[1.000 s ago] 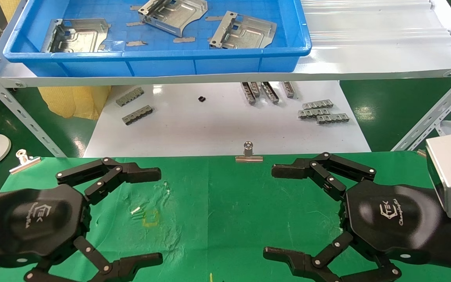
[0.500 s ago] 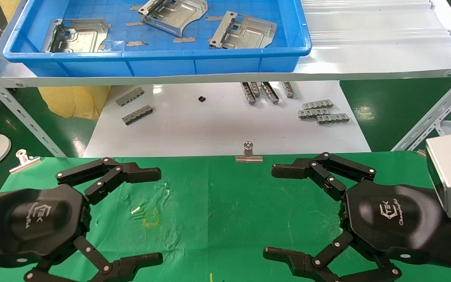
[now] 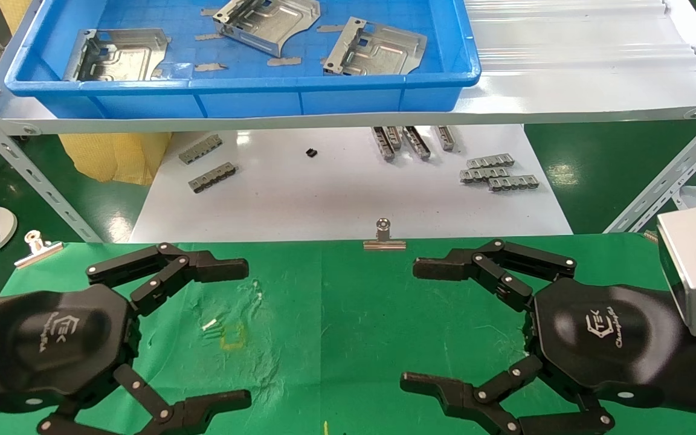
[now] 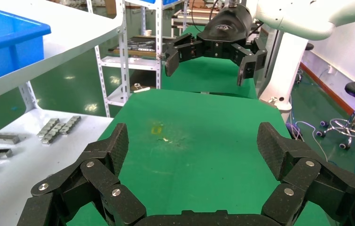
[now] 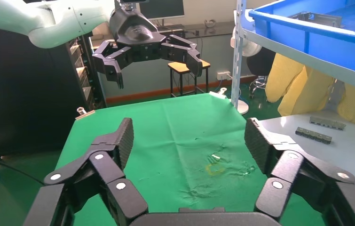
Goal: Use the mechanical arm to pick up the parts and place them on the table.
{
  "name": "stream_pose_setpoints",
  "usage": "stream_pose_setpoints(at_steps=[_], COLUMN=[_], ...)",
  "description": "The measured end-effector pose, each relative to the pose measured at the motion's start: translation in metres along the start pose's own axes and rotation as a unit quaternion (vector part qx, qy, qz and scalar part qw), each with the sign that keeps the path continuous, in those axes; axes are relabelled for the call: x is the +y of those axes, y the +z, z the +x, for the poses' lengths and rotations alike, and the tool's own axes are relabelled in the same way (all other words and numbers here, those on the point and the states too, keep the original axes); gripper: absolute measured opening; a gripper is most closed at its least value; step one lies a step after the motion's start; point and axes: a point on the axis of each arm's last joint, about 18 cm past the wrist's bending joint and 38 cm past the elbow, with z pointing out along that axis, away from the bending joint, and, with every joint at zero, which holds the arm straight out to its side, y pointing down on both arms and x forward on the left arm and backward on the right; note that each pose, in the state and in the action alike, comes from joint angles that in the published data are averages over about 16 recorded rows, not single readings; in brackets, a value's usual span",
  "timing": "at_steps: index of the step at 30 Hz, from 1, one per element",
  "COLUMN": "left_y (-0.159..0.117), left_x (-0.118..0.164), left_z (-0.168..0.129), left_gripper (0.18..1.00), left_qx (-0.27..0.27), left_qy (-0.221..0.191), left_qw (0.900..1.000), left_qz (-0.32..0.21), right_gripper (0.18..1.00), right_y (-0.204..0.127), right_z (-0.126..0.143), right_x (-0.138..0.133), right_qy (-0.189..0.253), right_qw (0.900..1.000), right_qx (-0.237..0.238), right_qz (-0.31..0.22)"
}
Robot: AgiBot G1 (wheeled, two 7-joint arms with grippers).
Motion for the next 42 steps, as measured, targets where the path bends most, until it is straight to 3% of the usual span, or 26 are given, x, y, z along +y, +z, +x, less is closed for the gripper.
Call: stream_pose_setpoints(at_steps=[11,30,36,42], left_y=[0.000,0.000,0.005,0.022], left_x=[0.000,-0.004,-0.021,-0.049], left_z=[0.000,-0.004,-0.030,-0.089], left_gripper=[1.001,1.001,1.001,1.001], left_qx=[0.000,-0.005,-0.031,-0.088], left_qy=[0.000,0.007,0.030,0.055], left_qw=[1.0000,1.0000,0.9991,0.9946], left_qz=[0.000,0.000,-0.001,-0.002], right_gripper=[0.751,0.329,0.251,0.208], right_y=[0.000,0.000,0.000,0.000], right_z=[0.000,0.000,0.000,0.000], right_x=[0.000,0.000,0.000,0.000], right_qy=[0.000,0.000,0.000,0.000], right_qw=[1.000,1.000,1.000,1.000], right_qx=[0.000,0.000,0.000,0.000], right_qz=[0.000,0.000,0.000,0.000])
